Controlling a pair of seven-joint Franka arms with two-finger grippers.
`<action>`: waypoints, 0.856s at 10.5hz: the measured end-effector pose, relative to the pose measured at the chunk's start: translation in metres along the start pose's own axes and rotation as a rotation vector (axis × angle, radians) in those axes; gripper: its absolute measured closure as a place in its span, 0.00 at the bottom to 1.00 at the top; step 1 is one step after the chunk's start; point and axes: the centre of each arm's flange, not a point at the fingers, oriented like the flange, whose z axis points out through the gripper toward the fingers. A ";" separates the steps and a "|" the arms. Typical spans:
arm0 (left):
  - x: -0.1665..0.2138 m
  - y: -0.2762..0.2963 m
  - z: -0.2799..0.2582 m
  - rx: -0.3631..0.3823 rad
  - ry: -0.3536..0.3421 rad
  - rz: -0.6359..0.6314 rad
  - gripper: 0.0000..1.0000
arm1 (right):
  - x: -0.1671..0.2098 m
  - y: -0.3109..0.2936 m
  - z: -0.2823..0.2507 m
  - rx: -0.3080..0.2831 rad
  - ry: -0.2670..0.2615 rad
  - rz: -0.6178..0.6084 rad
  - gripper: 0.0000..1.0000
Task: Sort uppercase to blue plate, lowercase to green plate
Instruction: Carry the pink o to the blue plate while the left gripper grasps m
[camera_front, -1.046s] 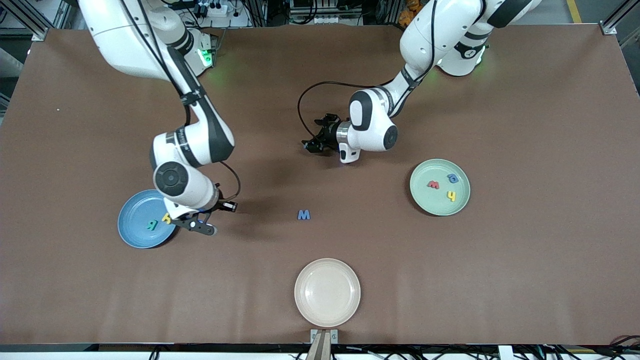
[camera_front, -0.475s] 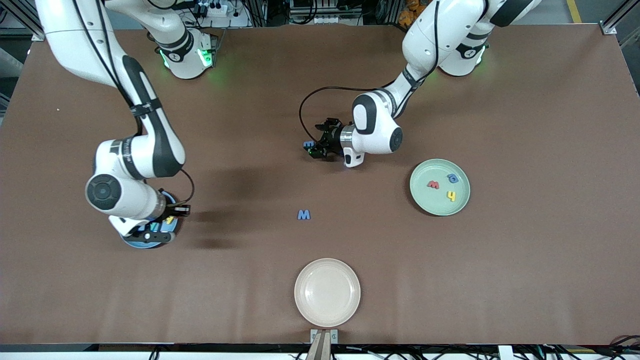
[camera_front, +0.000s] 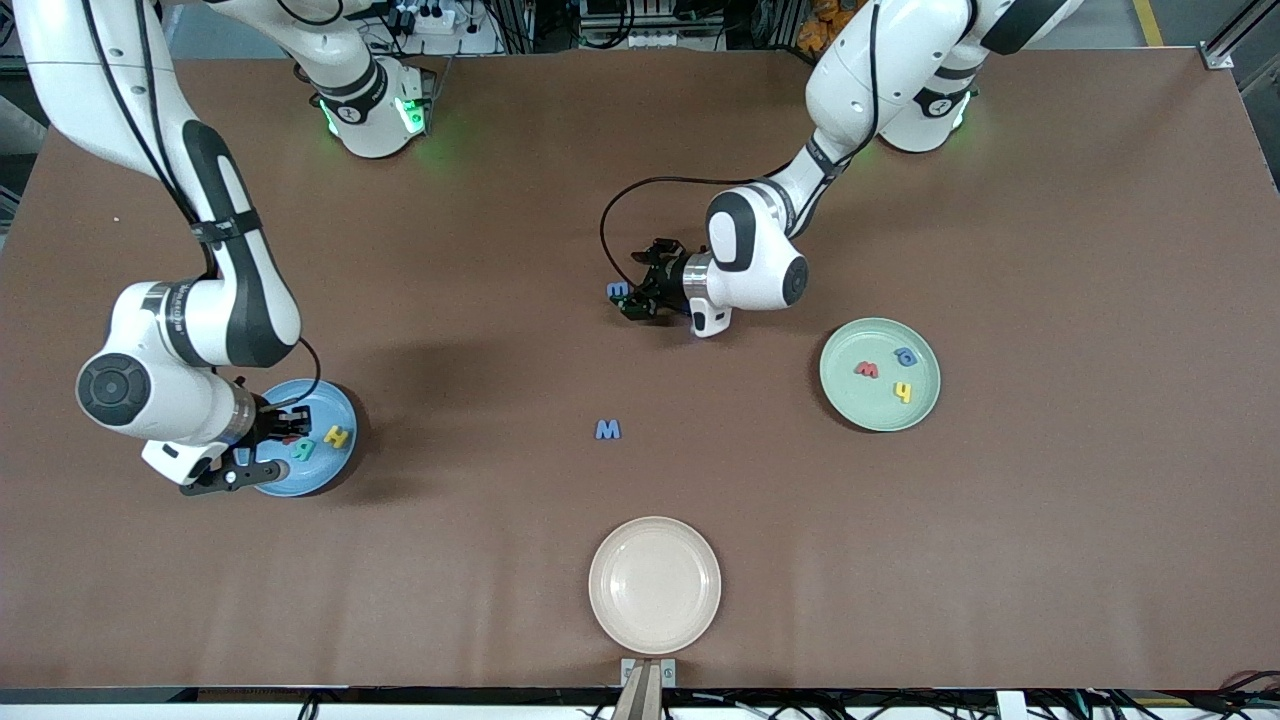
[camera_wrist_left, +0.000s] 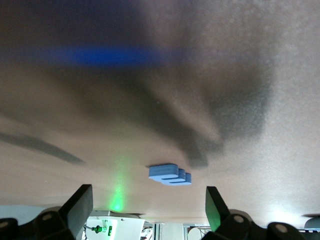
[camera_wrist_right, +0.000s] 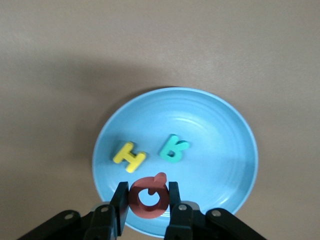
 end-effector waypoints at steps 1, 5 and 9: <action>0.001 -0.001 0.001 0.001 0.000 -0.009 0.01 | -0.003 0.013 0.001 0.002 0.002 -0.027 0.63; 0.008 -0.005 0.007 0.012 0.001 -0.051 0.01 | -0.009 0.028 0.005 0.017 -0.003 -0.042 0.13; 0.007 -0.003 0.008 0.008 -0.004 -0.071 0.16 | -0.008 0.023 0.005 0.021 -0.002 -0.048 0.00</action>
